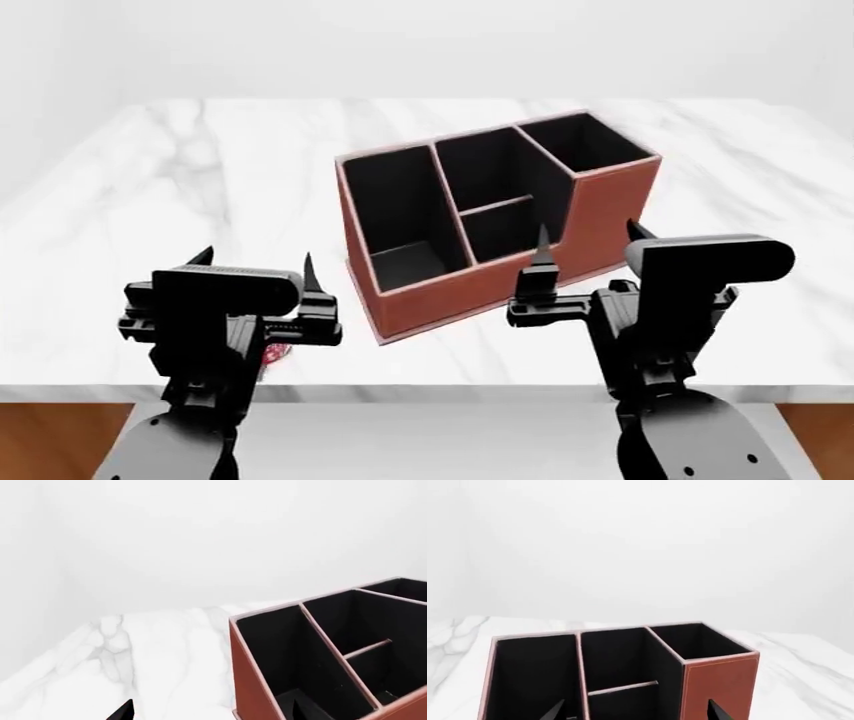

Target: Pick up the book and place it in the left compartment of the caddy.

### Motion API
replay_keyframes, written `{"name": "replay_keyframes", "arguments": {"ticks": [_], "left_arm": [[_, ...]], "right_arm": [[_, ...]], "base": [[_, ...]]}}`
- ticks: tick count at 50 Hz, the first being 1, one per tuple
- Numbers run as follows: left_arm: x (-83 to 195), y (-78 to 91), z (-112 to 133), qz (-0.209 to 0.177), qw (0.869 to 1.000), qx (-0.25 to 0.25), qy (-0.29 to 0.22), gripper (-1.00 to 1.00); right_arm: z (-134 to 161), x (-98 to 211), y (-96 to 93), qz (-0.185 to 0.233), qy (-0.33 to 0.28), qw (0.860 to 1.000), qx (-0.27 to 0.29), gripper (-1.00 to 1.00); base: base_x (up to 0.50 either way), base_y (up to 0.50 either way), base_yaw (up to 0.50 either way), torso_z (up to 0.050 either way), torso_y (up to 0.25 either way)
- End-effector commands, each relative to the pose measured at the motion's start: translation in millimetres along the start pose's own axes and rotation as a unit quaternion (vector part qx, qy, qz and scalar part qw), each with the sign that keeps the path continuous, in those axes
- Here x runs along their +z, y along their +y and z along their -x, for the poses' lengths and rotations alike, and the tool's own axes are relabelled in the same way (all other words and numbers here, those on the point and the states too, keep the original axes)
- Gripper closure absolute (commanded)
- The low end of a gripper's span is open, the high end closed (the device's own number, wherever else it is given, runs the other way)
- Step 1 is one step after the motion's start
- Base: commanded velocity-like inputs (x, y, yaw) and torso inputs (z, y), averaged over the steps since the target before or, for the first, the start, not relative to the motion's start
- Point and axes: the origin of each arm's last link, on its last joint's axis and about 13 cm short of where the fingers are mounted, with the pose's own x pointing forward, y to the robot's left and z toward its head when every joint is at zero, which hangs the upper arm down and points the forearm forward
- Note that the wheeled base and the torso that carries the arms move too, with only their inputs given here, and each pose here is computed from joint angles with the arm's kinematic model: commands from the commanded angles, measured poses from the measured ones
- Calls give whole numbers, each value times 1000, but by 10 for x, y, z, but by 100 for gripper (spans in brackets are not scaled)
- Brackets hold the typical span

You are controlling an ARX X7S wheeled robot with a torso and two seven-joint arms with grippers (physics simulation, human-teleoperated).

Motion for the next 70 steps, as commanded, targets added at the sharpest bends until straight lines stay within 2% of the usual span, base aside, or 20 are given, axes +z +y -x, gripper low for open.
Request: {"name": "replay_keyframes", "arguments": {"ticks": [1,29,30,39,41,53,65,70], "left_arm": [[31,7,17,-1,1000,-1,-5,-100],[40,13,12,-4,1000,-3,-4,-100],[42,15,12,-4,1000,-3,-4,-100],[28,19,20,-4,1000,-1,-4,-100],[26,20,20,-4,1000,-1,-3,-100],[19,25,25,-2,1000,0,-3,-100],[16,26,26,-3,1000,0,-2,-100],[34,28,22,-4,1000,0,-3,-100]], "right_arm": [[2,42,-31,4,-1,1000,-2,-100],[-1,86,-44,-3,-4,1000,-5,-100],[-8,86,-43,7,-6,1000,-15,-100],[18,68,-45,-1,-16,1000,-11,-100],[13,64,-44,-13,0,1000,-1,-100],[9,56,-34,-3,-1,1000,-5,-100],[14,63,-34,4,-6,1000,-9,-100],[6,80,-29,4,-6,1000,-6,-100]], "base": [[0,-500,0,0,0],[0,-497,0,0,0],[0,0,0,0,0],[0,0,0,0,0],[0,0,0,0,0],[0,-366,0,0,0],[0,0,0,0,0],[456,0,0,0,0]]}}
